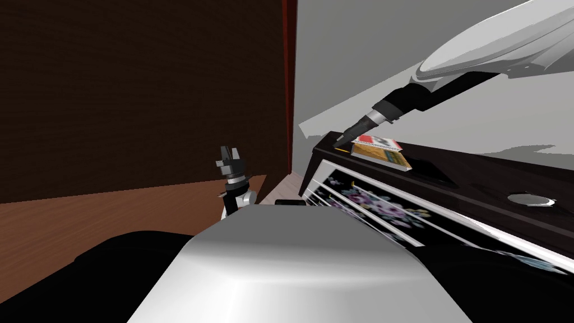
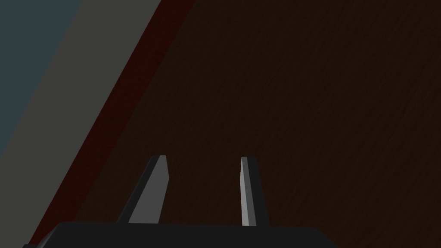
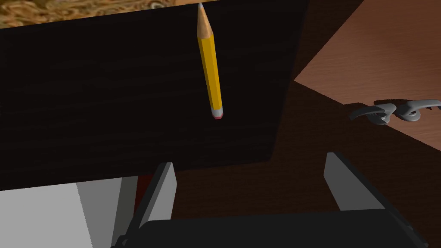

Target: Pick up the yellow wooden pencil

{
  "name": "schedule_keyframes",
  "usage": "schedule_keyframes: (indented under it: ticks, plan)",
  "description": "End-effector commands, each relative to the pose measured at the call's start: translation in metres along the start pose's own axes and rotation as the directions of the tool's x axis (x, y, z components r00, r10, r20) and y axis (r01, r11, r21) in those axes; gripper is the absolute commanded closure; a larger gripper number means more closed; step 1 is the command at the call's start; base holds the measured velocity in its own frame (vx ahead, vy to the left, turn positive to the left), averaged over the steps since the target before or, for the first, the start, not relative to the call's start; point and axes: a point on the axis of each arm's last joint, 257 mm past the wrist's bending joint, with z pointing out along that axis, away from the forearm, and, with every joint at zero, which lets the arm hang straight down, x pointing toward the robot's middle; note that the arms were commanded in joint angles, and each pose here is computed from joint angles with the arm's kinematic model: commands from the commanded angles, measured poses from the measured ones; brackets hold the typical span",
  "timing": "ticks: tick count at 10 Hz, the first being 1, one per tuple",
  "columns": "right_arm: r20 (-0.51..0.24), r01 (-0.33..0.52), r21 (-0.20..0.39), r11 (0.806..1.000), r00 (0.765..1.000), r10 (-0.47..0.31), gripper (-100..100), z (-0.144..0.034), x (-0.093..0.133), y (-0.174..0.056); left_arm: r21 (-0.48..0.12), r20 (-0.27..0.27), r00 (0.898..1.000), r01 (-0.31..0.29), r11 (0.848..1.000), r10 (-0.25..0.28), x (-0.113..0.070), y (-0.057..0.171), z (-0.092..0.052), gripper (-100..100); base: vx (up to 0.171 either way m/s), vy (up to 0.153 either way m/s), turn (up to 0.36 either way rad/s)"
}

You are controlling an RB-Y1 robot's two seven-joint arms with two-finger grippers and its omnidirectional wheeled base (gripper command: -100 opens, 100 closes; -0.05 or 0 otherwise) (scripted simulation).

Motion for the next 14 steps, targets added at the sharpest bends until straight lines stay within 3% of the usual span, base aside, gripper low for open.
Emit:
schedule_keyframes:
  ticks: [1, 8, 13, 14]
  plan:
    - [-0.023, -0.004, -0.012, 1.0, 1.0, 0.004, -100, -0.001, 0.005, 0.001, 0.0, 0.0, 1.0, 0.0, 1.0, 0.0, 0.0, 0.0, 0.0, 0, -0.019, -0.03, 0.013]
    - [-0.202, 0.008, -0.02, 1.0, 0.979, -0.012, -100, -0.003, 0.037, 0.001, 0.0, 0.0, 1.0, 0.0, 1.0, 0.0, 0.0, 0.0, 0.0, 0, -0.008, -0.01, 0.006]
    - [-0.386, 0.022, 0.014, 1.0, 0.922, -0.015, -100, -0.019, 0.074, -0.011, 0.0, 0.0, 1.0, 0.0, 1.0, 0.0, 0.0, 0.0, 0.0, 0, 0.02, 0.012, -0.008]
    - [-0.365, 0.021, 0.01, 1.0, 0.931, -0.016, -100, -0.015, 0.068, -0.011, 0.0, 0.0, 1.0, 0.0, 1.0, 0.0, 0.0, 0.0, 0.0, 0, 0.01, 0.007, -0.002]
